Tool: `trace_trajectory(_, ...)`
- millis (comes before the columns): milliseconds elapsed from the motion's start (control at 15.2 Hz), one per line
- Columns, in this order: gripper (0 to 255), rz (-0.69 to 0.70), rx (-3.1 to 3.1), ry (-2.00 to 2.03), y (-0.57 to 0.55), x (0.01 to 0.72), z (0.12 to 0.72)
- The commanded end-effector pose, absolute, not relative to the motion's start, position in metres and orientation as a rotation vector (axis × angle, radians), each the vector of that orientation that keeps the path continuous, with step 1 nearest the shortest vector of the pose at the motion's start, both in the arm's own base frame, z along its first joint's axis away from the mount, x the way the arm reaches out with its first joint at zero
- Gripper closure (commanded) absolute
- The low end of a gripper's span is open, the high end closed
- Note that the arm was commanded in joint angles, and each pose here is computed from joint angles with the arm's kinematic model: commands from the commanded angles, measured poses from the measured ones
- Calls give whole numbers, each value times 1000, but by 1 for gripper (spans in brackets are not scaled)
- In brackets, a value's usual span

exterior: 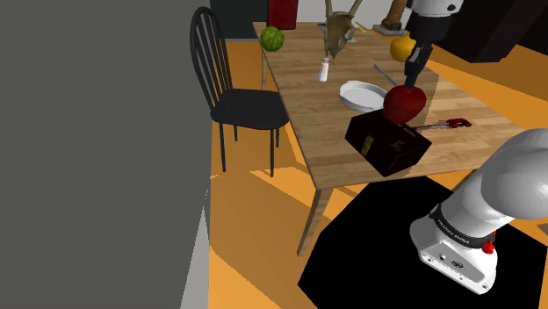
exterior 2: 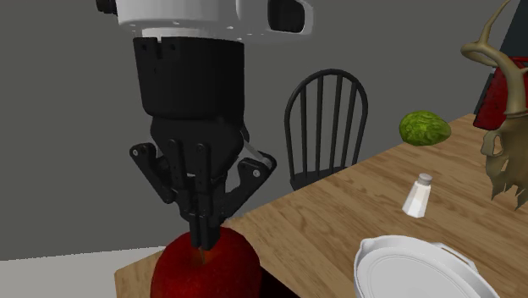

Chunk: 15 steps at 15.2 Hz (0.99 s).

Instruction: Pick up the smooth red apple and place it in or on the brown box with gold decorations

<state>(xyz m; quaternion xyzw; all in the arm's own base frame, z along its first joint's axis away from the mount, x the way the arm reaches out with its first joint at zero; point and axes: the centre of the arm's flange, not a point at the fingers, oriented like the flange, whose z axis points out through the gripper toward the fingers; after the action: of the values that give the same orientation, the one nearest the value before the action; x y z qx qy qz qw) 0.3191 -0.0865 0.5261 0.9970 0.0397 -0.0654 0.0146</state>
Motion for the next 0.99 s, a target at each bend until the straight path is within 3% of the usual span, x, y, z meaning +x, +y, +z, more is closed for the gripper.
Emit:
trace_trajectory(0,255,-203,3103,124,-86,318,514)
trace_trajectory(726,255,-203,3103,124,-86,318,495)
trace_trajectory(792,0,-203,3103,124,-86,318,495)
trace_trajectory(924,0,-203,3103,124,-86,318,495)
